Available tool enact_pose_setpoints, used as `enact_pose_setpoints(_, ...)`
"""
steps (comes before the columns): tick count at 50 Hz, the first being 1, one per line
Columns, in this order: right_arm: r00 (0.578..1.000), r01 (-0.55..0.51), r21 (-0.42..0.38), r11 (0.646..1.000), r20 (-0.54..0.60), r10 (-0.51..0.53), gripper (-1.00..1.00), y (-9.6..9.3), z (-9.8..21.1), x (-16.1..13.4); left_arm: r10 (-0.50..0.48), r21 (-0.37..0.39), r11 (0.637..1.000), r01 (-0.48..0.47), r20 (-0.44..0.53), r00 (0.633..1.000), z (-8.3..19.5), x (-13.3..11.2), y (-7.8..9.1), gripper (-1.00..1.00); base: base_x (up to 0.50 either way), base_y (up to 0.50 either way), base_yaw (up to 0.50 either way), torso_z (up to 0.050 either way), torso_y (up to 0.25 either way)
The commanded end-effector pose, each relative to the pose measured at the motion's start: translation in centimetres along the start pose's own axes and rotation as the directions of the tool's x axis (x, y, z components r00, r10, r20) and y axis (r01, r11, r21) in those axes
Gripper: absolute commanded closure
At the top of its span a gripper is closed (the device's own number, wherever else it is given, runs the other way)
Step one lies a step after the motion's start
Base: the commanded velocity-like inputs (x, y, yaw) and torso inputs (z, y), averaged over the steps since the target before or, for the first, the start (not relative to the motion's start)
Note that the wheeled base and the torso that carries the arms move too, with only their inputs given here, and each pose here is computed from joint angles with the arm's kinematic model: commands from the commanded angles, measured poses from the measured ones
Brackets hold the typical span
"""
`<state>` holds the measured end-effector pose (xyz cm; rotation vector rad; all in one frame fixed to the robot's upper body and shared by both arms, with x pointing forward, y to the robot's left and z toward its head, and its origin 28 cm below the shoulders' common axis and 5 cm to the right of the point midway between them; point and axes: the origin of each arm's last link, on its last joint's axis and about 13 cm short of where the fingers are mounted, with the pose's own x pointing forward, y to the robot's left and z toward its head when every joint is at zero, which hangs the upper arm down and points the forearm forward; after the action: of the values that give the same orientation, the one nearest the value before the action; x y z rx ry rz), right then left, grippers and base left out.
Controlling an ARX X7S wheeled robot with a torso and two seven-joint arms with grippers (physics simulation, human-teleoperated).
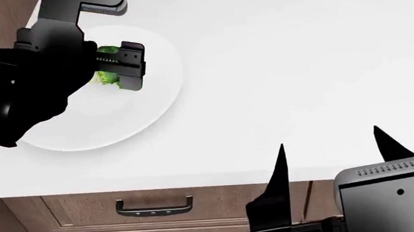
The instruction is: Pick the broccoli from the counter and place it in the microwave.
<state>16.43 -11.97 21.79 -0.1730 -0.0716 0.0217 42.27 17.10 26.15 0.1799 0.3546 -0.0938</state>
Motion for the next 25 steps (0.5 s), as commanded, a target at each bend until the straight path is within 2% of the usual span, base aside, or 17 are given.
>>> enact_pose_setpoints(1, 1.000, 0.009, 0.030, 0.999, 0.015, -0.010, -1.00, -0.09, 0.24, 0.30, -0.044, -0.024, 0.999, 0.045, 0.033, 0.999, 0.49, 0.02, -1.07, -1.00, 0.00, 0.00, 0.00, 0.000, 0.000)
enact_pose_setpoints(4, 1.000, 0.006, 0.030, 1.000, 0.017, -0.007, -1.00, -0.07, 0.27, 0.35, -0.036, -0.017, 0.999, 0.037, 0.046, 0.998, 0.59, 0.05, -0.99, -1.00, 0.00, 0.00, 0.00, 0.000, 0.000)
enact_pose_setpoints(11, 1.000, 0.002, 0.029, 1.000, 0.019, -0.002, -1.00, -0.06, 0.36, 0.44, -0.038, -0.015, 0.999, 0.039, 0.042, 0.998, 0.46, 0.08, -1.03, -1.00, 0.00, 0.00, 0.00, 0.021, -0.239)
enact_pose_setpoints(12, 1.000, 0.001, 0.029, 1.000, 0.020, -0.002, -1.00, -0.07, 0.37, 0.44, -0.045, -0.032, 0.998, 0.046, 0.038, 0.998, 0.45, 0.07, -1.11, -1.00, 0.00, 0.00, 0.00, 0.000, 0.000)
enact_pose_setpoints(13, 1.000, 0.002, 0.029, 1.000, 0.019, -0.002, -1.00, -0.06, 0.34, 0.45, -0.048, -0.013, 0.999, 0.049, 0.043, 0.998, 0.50, 0.06, -1.13, -1.00, 0.00, 0.00, 0.00, 0.000, 0.000)
enact_pose_setpoints(17, 1.000, 0.001, 0.030, 1.000, 0.019, -0.001, -1.00, -0.06, 0.26, 0.41, -0.044, -0.017, 0.999, 0.045, 0.049, 0.998, 0.50, 0.10, -1.07, -1.00, 0.00, 0.00, 0.00, 0.000, 0.000)
enact_pose_setpoints(20, 1.000, 0.000, 0.032, 1.000, 0.017, 0.000, -1.00, -0.04, 0.21, 0.41, -0.016, -0.023, 1.000, 0.018, 0.088, 0.996, 0.75, 0.19, -0.99, -1.00, 0.00, 0.00, 0.00, 0.000, 0.000)
enact_pose_setpoints(21, 1.000, 0.000, 0.032, 1.000, 0.016, 0.000, -1.00, -0.03, 0.21, 0.42, -0.003, -0.015, 1.000, 0.005, 0.094, 0.996, 0.76, 0.21, -0.98, 1.00, 0.00, 0.00, 0.00, 0.000, 0.000)
enact_pose_setpoints(25, 1.000, -0.002, 0.033, 0.999, 0.013, 0.001, -1.00, 0.01, 0.09, 0.42, -0.003, -0.017, 1.000, 0.005, 0.105, 0.995, 0.68, 0.29, -1.03, 1.00, 0.00, 0.00, 0.00, 0.000, 0.000)
